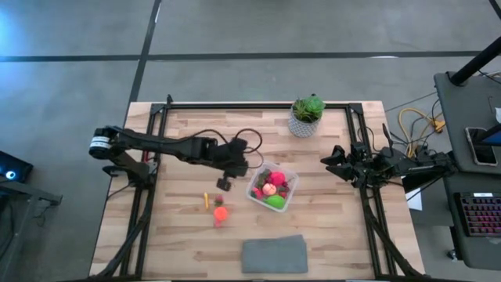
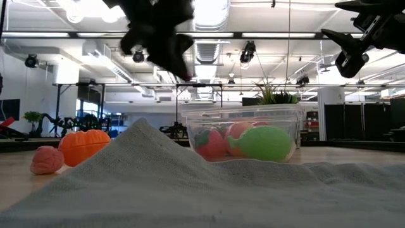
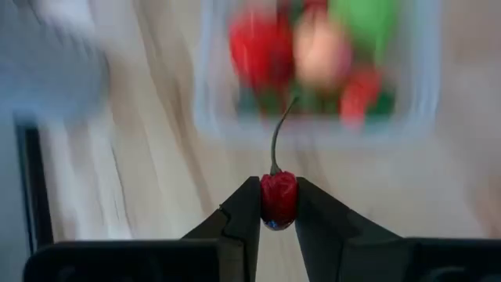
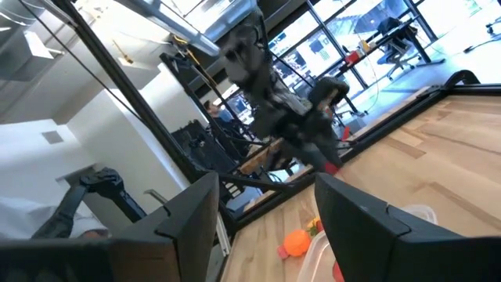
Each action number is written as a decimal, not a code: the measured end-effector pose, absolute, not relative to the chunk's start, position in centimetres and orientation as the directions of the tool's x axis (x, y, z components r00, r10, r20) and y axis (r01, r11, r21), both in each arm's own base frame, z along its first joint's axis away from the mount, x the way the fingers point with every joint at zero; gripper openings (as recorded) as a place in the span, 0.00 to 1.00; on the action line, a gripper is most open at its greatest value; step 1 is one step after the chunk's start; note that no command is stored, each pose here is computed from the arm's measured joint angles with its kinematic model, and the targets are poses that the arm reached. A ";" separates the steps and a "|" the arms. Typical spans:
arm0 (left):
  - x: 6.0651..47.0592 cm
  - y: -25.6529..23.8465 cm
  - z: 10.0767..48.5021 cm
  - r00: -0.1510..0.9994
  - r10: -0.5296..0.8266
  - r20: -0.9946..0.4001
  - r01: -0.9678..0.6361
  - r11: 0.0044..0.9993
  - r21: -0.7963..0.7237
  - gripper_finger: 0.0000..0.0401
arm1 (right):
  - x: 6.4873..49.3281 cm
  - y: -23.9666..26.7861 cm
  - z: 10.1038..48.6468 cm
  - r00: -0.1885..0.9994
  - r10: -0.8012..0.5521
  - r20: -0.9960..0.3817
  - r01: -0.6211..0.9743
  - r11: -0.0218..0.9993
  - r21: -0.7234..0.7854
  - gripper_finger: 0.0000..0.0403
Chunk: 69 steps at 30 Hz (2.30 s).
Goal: Pick and placing Produce into tupperware
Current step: Put the red cherry into the transparent container
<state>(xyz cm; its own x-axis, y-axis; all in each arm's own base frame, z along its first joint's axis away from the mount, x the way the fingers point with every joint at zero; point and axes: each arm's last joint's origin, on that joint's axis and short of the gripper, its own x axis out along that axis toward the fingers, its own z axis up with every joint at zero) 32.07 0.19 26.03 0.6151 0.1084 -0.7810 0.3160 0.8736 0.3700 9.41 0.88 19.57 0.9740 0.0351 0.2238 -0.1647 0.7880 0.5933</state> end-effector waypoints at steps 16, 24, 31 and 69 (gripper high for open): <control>40.5 -0.1 23.6 0.644 -0.058 -0.763 0.255 0.956 0.143 0.21 | 9.4 0.9 19.6 0.974 0.035 0.224 -0.165 0.788 0.593 0.51; 40.7 0.2 24.5 0.533 0.062 -0.844 0.170 0.969 0.179 0.51 | 9.4 0.9 19.6 0.974 0.035 0.224 -0.165 0.788 0.593 0.51; 34.6 0.7 25.8 0.232 0.110 -0.967 0.335 0.924 0.186 0.63 | 9.4 0.9 19.6 0.974 0.035 0.223 -0.164 0.788 0.593 0.51; 30.9 0.8 15.6 0.251 0.063 -0.966 0.438 0.883 0.172 0.45 | 9.4 0.9 19.6 0.974 0.035 0.224 -0.165 0.788 0.593 0.51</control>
